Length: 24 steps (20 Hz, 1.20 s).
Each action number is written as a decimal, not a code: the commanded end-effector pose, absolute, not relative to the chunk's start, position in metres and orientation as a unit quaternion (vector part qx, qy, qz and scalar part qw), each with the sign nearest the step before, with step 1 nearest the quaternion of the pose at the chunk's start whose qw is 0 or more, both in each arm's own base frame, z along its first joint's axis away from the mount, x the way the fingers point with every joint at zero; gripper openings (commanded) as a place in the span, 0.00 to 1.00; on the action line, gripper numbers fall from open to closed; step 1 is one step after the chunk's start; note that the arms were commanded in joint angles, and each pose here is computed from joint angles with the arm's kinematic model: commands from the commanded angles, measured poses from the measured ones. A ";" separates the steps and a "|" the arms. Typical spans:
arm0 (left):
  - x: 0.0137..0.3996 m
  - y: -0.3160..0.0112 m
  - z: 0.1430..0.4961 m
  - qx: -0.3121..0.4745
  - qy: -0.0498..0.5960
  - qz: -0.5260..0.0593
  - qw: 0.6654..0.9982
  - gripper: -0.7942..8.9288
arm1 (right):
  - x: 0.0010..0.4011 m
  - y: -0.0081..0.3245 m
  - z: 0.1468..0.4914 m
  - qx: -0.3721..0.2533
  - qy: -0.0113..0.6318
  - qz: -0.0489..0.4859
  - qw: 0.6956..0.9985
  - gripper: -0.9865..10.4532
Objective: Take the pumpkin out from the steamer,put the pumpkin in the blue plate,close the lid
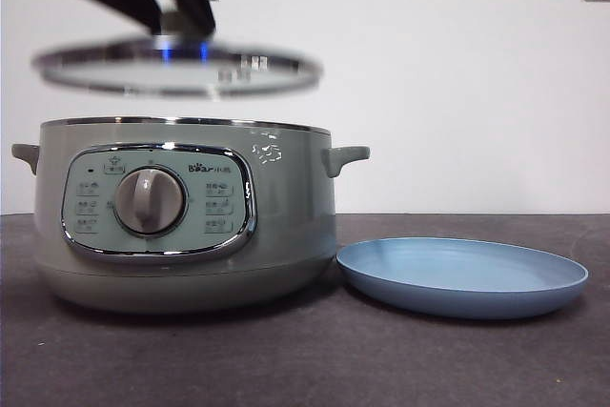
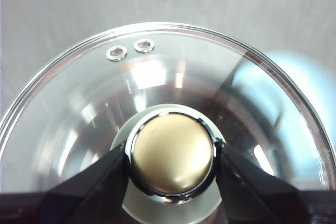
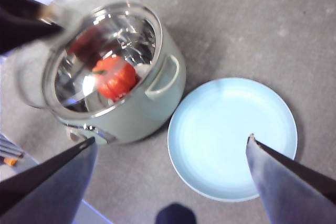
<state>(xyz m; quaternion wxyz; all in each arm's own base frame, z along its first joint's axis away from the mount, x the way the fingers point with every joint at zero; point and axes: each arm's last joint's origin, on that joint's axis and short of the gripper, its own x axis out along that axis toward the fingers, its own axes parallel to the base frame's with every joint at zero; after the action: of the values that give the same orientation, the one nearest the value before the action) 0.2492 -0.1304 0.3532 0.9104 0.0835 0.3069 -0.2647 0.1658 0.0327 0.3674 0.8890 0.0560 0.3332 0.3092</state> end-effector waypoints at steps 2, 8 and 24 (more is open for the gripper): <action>0.222 -0.118 0.402 0.071 0.217 -0.273 0.935 0.07 | 0.167 0.033 0.369 0.064 0.329 0.308 0.890 0.50; 0.164 -0.083 0.440 0.072 0.150 -0.201 0.966 0.07 | 0.187 0.054 0.365 0.072 0.325 0.365 0.870 0.50; 0.093 -0.033 0.447 0.126 0.146 -0.010 0.981 0.07 | 0.278 0.259 0.351 -0.127 0.399 0.446 0.791 0.50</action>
<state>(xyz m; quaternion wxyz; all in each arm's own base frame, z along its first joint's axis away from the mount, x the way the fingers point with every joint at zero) 0.0975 -0.0359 0.4382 0.9756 0.1297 0.1766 -0.0161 0.2751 0.2539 0.3493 0.7927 -0.1119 0.4067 0.4401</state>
